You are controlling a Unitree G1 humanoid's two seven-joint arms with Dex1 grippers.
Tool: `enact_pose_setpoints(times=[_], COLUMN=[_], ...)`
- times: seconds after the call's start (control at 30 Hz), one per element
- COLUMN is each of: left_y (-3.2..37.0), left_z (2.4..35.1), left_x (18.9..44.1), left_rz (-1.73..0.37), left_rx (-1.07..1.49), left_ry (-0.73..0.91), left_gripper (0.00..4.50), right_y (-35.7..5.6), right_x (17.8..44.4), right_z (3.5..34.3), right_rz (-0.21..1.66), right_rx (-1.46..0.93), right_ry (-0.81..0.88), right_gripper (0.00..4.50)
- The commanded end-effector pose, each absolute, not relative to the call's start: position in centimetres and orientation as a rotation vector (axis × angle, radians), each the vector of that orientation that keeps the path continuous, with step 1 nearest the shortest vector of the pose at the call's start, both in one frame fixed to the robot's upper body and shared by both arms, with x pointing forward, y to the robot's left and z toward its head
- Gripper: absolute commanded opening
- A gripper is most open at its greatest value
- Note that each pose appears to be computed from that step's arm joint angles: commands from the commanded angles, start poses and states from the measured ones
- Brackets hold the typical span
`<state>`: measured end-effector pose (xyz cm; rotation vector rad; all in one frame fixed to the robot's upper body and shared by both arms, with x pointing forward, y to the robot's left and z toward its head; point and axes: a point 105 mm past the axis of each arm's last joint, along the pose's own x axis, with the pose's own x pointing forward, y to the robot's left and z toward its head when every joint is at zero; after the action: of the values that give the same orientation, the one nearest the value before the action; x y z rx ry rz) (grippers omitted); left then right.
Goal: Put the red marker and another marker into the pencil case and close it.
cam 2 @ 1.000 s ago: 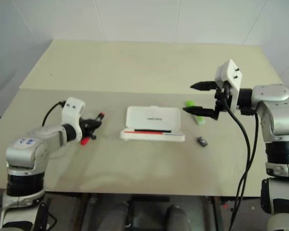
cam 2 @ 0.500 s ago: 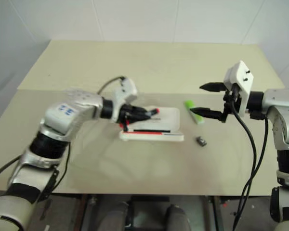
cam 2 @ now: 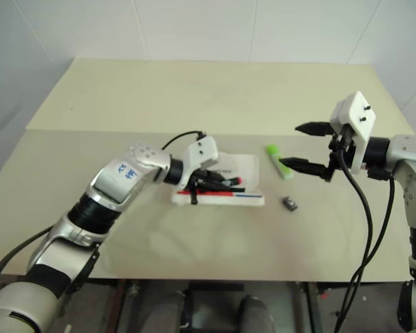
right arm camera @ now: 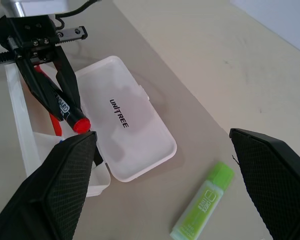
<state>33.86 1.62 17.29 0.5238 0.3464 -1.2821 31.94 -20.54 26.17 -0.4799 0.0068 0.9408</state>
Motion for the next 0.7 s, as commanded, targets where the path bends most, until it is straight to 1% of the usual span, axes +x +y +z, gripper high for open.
enact_pose_setpoints(times=[0.03,0.2,0.47,0.53,0.7], left_y=[1.3,1.0,0.8,0.7,0.1], left_z=[16.1,15.5,15.6,15.7,17.0], left_x=[33.1,32.6,32.6,32.6,31.7], left_rz=[-1.293,-1.305,-1.306,-1.308,-1.325], left_rx=[0.537,0.535,0.544,0.566,0.692], left_ry=[0.373,0.387,0.378,0.365,0.276], left_gripper=[0.59,0.59,0.59,0.59,0.59], right_y=[-20.7,-20.5,-20.3,-20.3,-20.2], right_x=[31.1,31.1,31.0,31.1,31.1], right_z=[27.8,27.6,27.6,27.6,27.4], right_rz=[0.928,0.932,0.934,0.932,0.935], right_rx=[-0.510,-0.508,-0.506,-0.505,-0.504], right_ry=[-0.045,-0.041,-0.039,-0.039,-0.037], right_gripper=[4.50,4.50,4.50,4.50,4.50])
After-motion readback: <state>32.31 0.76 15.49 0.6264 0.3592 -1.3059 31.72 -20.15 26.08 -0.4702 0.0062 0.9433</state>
